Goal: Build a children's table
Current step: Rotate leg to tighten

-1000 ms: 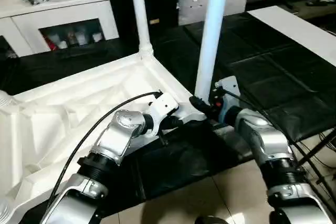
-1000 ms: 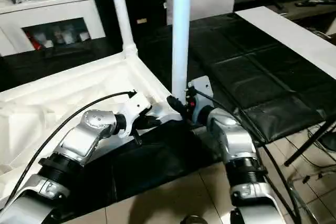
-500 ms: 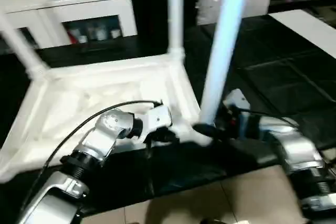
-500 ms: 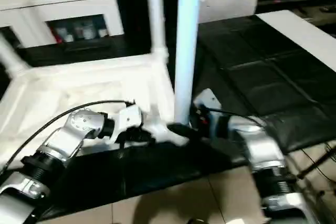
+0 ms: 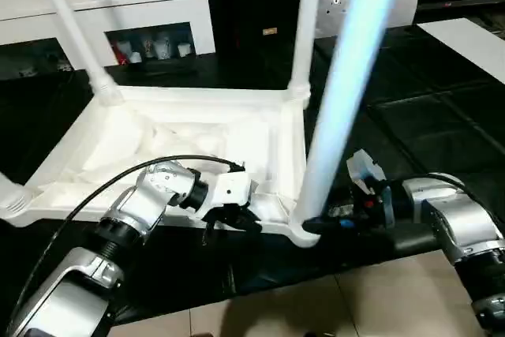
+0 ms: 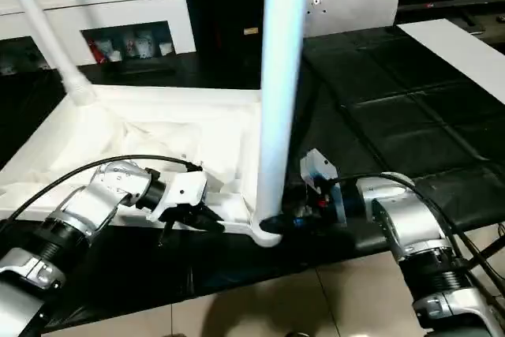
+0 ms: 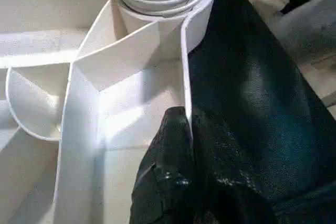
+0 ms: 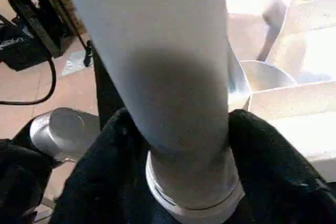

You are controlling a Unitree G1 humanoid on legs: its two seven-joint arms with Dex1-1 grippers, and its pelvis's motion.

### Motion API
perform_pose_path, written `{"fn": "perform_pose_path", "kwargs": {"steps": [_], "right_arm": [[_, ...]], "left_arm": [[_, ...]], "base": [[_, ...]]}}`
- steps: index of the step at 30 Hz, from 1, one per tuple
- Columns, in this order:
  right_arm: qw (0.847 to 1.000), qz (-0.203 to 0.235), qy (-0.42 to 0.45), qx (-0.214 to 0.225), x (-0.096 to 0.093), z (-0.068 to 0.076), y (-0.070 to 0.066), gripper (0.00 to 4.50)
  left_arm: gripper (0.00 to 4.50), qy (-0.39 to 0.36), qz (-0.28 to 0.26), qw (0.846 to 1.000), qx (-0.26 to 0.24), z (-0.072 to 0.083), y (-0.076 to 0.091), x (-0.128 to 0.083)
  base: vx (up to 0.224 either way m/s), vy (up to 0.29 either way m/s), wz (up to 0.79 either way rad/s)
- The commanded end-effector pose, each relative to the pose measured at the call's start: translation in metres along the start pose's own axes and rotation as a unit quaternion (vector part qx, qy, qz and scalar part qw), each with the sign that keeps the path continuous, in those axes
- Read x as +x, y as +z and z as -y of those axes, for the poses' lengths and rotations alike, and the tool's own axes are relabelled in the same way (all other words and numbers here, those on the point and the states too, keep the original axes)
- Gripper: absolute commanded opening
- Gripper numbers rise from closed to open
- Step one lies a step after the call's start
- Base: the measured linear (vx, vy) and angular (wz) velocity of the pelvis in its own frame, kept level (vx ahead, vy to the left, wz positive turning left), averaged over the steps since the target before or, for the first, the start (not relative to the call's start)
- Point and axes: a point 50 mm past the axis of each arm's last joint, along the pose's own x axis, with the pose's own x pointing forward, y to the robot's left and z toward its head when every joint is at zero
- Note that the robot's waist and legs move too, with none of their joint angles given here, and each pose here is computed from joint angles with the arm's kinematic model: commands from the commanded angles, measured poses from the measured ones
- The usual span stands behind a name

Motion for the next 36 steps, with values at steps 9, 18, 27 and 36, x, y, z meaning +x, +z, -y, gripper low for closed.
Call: {"fn": "perform_pose_path", "kwargs": {"steps": [9, 18, 27, 36], "right_arm": [[0.999, 0.008, 0.035, -0.007, 0.006, -0.005, 0.006, 2.02], [0.992, 0.032, -0.118, 0.038, 0.028, 0.012, 0.005, 1.99], [0.92, 0.045, -0.365, 0.138, 0.077, 0.049, 0.008, 1.97], [0.932, 0.11, -0.332, 0.099, 0.081, 0.045, 0.024, 2.85]], "left_arm": [[0.0, -0.025, -0.01, 0.999, 0.016, 0.002, 0.001, 0.001], [0.0, 0.068, 0.054, 0.994, -0.068, -0.006, 0.014, 0.013], [0.0, 0.231, 0.088, 0.954, -0.167, -0.029, 0.039, 0.036], [0.0, 0.256, 0.082, 0.951, -0.157, -0.029, 0.04, 0.033]], "base": [[0.0, 0.0, 0.0], [0.0, 0.0, 0.0], [0.0, 0.0, 0.0], [0.0, 0.0, 0.0]]}}
